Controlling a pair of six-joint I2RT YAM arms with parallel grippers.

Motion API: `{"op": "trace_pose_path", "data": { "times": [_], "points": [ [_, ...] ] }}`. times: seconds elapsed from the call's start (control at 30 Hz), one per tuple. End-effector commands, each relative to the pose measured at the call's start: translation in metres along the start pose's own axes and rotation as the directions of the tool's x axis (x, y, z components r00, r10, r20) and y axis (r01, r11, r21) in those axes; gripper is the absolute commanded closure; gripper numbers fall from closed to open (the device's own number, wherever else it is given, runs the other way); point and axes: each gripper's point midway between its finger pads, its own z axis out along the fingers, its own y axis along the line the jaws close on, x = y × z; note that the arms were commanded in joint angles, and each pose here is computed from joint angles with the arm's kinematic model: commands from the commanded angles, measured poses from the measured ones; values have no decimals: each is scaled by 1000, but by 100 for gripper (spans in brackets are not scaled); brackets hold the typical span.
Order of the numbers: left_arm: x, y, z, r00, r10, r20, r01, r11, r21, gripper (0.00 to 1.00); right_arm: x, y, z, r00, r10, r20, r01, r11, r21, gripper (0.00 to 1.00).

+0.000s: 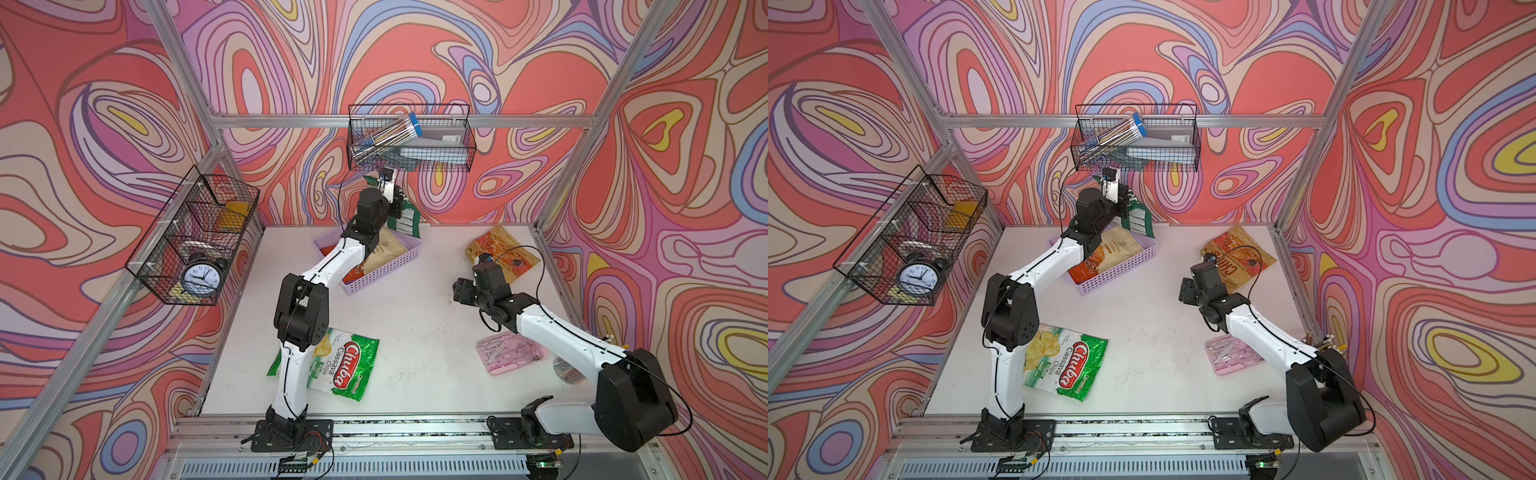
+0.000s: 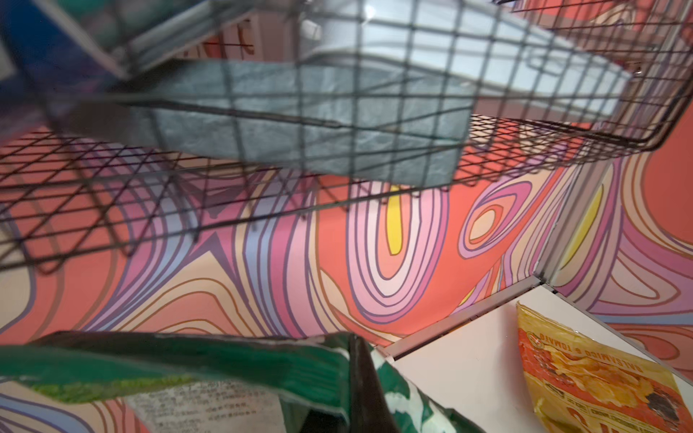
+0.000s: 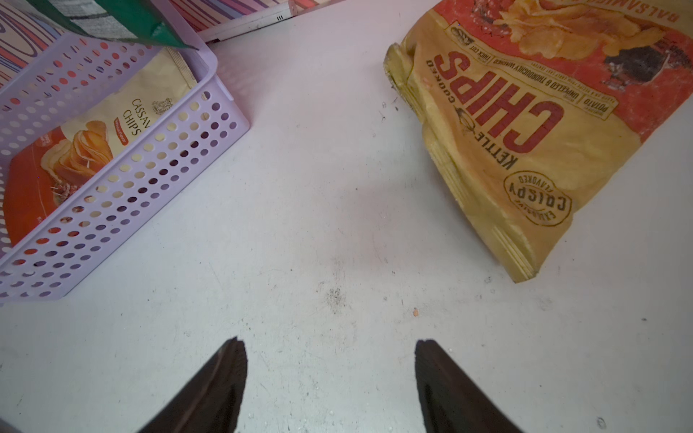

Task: Put the potato chips into the basket
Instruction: Place the potato chip in the basket.

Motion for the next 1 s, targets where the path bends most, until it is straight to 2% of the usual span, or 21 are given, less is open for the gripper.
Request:
{"op": "trace_pose_path", "data": {
  "times": [0.0,0.17,0.3,0.63,0.83,0.97],
  "points": [
    [4,12,-1,998,-27,57,27,1000,9,100,2,4,3,1000,7,1,-7,1000,-21,27],
    [41,34,-16,999,-51,-5,51,998,-24,100,4,10,6,1000,11,-12,-11,999,-47,27],
    [61,56,-36,993,-117,-23,115,991,-72,100,6,14,10,1000,12,-25,-14,998,-63,27],
    [105,70,-94,981,-156,-119,134,976,-173,100,15,26,24,997,3,-76,-12,993,-116,28],
    [130,91,-111,959,-188,-211,117,943,-310,100,19,34,31,996,-6,-91,-6,990,-141,28],
    [149,110,-114,927,-238,-289,109,910,-400,100,20,35,31,996,-7,-87,-6,989,-146,28]
  ]
}}
